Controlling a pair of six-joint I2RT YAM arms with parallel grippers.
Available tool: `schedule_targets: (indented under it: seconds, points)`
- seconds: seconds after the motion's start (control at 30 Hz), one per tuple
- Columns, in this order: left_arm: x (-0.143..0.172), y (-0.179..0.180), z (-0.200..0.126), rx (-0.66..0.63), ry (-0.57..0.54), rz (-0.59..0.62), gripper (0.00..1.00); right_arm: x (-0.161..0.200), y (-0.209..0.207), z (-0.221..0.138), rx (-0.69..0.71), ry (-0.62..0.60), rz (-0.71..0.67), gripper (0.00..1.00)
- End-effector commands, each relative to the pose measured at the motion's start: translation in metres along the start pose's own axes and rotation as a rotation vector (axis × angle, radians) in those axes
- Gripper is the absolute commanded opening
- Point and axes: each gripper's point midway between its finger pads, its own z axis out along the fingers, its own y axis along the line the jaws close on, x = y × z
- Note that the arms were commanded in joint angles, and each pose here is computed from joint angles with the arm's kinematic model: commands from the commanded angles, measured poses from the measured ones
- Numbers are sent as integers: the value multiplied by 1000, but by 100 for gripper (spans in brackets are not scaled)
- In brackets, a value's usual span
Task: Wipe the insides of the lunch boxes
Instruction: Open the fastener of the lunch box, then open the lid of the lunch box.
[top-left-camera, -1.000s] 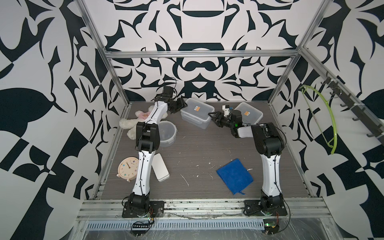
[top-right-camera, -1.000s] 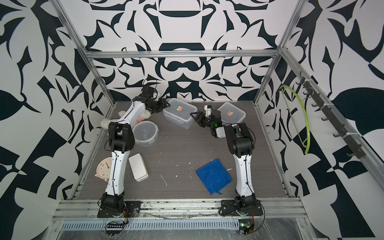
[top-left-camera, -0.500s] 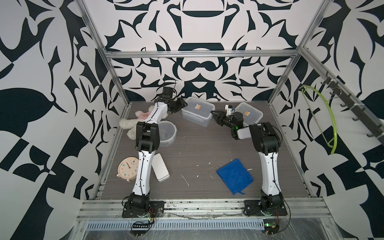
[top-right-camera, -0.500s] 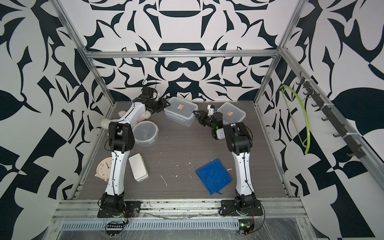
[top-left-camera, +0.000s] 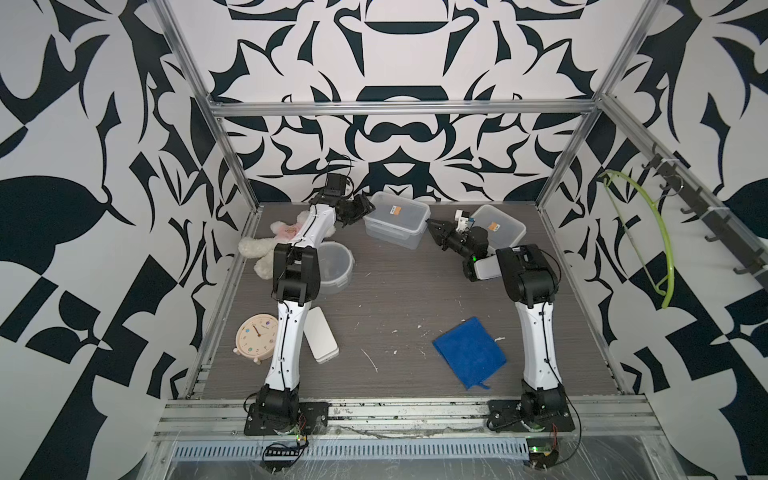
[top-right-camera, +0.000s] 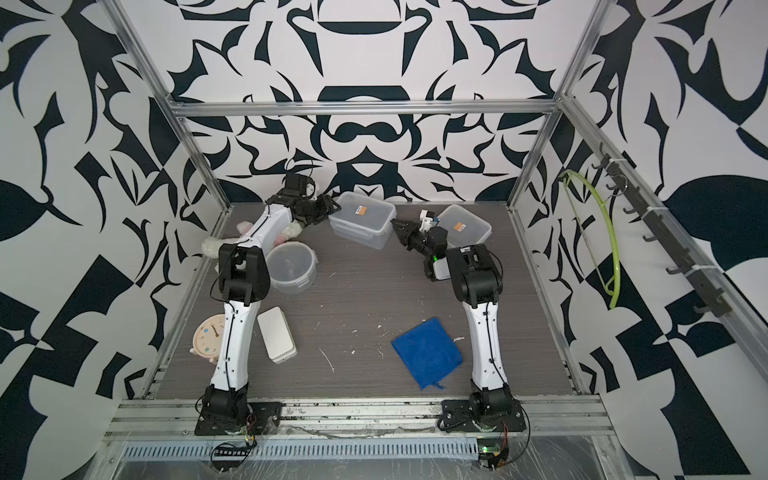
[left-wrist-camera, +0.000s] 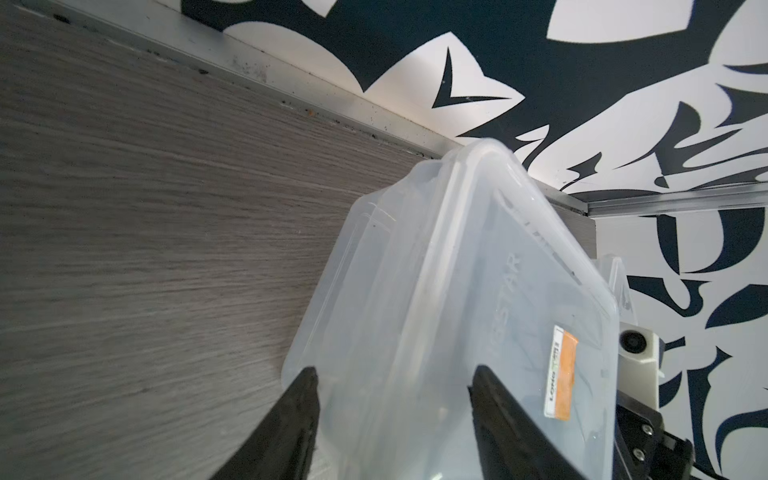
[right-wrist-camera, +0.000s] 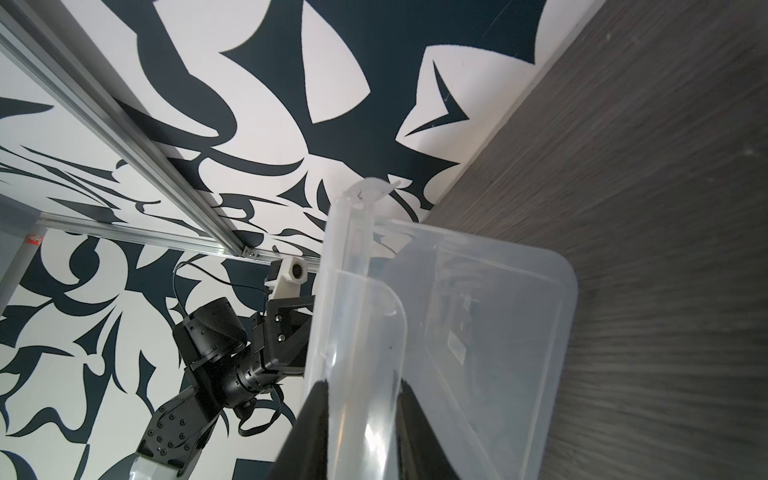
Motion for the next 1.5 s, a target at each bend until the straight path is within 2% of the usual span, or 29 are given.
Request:
schedule_targets:
  seconds: [0.0,0.27,0.4,0.53,0.7,0.93,1.07,1.3,1.47]
  points:
    - [81,-3,40,-16,235,-8,60,33,48,11,-54,102,-135,0]
    - [98,-12,21,-81,275,51,59,50,25,-6,184,178,-203,0]
    - [115,-21,5,-72,313,46,57,56,28,-14,205,194,-220,0]
    - [118,-40,-27,-42,308,59,58,54,27,-21,254,206,-245,0]
    - [113,-76,-73,-17,275,117,59,41,34,-33,292,195,-276,0]
    - [75,-132,-114,68,167,172,61,23,45,-42,311,189,-319,0]
    - [61,-148,-117,98,138,184,63,18,52,-41,267,192,-313,1]
    - [76,-128,-100,62,201,144,61,16,51,-33,248,217,-297,4]
    - [75,-127,-102,55,188,150,61,14,52,-28,234,220,-288,5]
